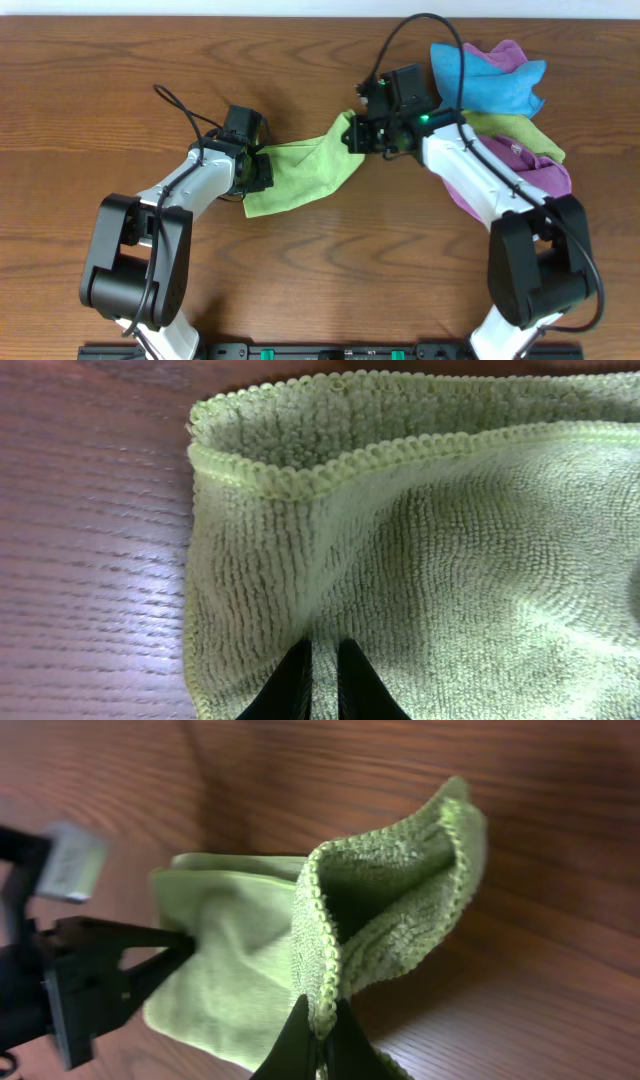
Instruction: Fold the cloth
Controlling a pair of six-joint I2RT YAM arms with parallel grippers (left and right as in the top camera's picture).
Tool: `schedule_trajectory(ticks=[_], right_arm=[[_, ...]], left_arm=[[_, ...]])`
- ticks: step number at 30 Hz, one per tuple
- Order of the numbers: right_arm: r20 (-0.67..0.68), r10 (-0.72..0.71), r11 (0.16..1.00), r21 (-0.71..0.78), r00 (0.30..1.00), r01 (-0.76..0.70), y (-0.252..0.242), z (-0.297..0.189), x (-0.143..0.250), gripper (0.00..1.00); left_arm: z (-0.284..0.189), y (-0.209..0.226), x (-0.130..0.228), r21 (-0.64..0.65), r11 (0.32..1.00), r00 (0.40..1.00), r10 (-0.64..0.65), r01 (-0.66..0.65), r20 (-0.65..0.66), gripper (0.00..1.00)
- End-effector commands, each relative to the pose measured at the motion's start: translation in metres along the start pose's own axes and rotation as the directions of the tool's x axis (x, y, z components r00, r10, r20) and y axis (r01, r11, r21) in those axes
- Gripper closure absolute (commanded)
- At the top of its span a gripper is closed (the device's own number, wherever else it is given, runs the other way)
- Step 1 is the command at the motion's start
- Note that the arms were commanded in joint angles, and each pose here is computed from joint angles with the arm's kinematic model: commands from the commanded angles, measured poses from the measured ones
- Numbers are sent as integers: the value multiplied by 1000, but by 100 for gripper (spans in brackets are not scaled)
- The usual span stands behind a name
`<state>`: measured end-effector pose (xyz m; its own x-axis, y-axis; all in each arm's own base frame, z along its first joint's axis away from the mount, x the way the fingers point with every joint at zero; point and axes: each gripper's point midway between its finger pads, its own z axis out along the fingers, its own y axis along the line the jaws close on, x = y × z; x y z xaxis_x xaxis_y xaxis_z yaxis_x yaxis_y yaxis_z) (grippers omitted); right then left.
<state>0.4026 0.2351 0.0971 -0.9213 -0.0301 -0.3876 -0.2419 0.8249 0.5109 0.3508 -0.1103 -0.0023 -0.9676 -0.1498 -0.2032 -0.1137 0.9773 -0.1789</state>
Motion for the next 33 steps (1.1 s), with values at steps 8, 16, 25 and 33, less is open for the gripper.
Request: schedule_trajectory(ticks=[8, 16, 25, 33], right_arm=[[3, -184, 982, 46, 983, 184, 56, 13, 19, 99], [-2, -202, 978, 47, 979, 202, 65, 16, 24, 99], [-8, -195, 980, 39, 981, 195, 67, 16, 26, 99], [-14, -195, 980, 39, 981, 195, 67, 16, 28, 99]], left_arm=[[18, -12, 19, 69, 997, 996, -17, 23, -86, 89], [16, -26, 19, 142, 988, 994, -49, 63, -101, 88], [-1, -32, 11, 164, 985, 997, -43, 51, -57, 90], [-108, -13, -33, 140, 989, 965, -87, 53, 249, 89]])
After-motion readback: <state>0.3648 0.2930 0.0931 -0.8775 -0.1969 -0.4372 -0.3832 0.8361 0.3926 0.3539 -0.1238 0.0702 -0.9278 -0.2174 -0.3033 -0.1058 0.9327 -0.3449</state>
